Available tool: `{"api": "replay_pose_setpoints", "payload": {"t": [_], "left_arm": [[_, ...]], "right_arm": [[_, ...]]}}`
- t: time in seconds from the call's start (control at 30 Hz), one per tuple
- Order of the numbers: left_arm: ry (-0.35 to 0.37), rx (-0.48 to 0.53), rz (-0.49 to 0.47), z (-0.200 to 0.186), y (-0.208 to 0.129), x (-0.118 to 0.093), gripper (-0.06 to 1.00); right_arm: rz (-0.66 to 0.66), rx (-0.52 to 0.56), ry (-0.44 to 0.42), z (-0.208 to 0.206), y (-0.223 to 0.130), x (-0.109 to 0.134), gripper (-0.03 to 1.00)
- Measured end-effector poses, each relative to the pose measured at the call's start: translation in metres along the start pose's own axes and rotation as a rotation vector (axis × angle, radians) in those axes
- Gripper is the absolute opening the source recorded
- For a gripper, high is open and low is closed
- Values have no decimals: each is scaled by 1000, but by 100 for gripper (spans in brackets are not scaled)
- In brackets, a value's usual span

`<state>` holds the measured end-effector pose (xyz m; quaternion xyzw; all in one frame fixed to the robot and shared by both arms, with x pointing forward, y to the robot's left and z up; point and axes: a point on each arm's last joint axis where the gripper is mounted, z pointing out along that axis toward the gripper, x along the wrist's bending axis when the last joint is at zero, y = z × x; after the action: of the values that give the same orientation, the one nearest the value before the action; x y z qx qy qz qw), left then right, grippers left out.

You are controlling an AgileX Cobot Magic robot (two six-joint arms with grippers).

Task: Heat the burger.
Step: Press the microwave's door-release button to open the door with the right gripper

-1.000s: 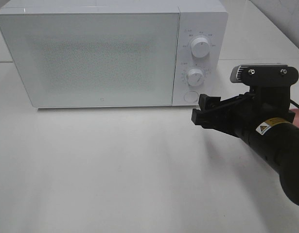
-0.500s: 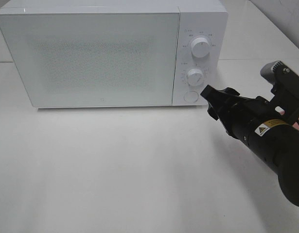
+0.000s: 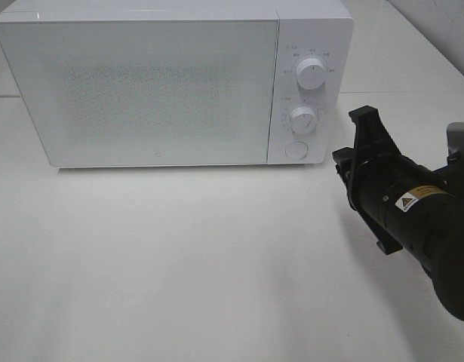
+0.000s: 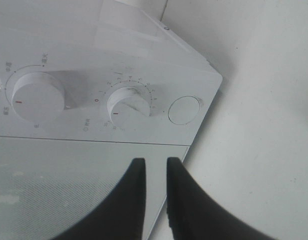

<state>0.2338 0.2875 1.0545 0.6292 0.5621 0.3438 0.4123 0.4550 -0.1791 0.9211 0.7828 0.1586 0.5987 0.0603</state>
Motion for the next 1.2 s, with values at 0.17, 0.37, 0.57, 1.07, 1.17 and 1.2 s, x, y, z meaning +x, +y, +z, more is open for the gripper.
{"api": "replay_pose_setpoints", "payload": {"t": [0.17,0.37,0.57,1.07,1.17,1.2], "left_arm": [[0,0,0,0,0,0,99],[0,0,0,0,0,0,99],[0,0,0,0,0,0,99],[0,0,0,0,0,0,99],[0,0,0,0,0,0,99],[0,0,0,0,0,0,99]], "right_arm": [[112,4,-8,0,0,-1,11],[196,4,-8,0,0,-1,1],[246,15,-36,0,-2,-3,1],[282,16,-79,14,-12,-7,1],[292,14,-88,20,-16,-9,1],[295,13,-90,25,-19,-9,1]]}}
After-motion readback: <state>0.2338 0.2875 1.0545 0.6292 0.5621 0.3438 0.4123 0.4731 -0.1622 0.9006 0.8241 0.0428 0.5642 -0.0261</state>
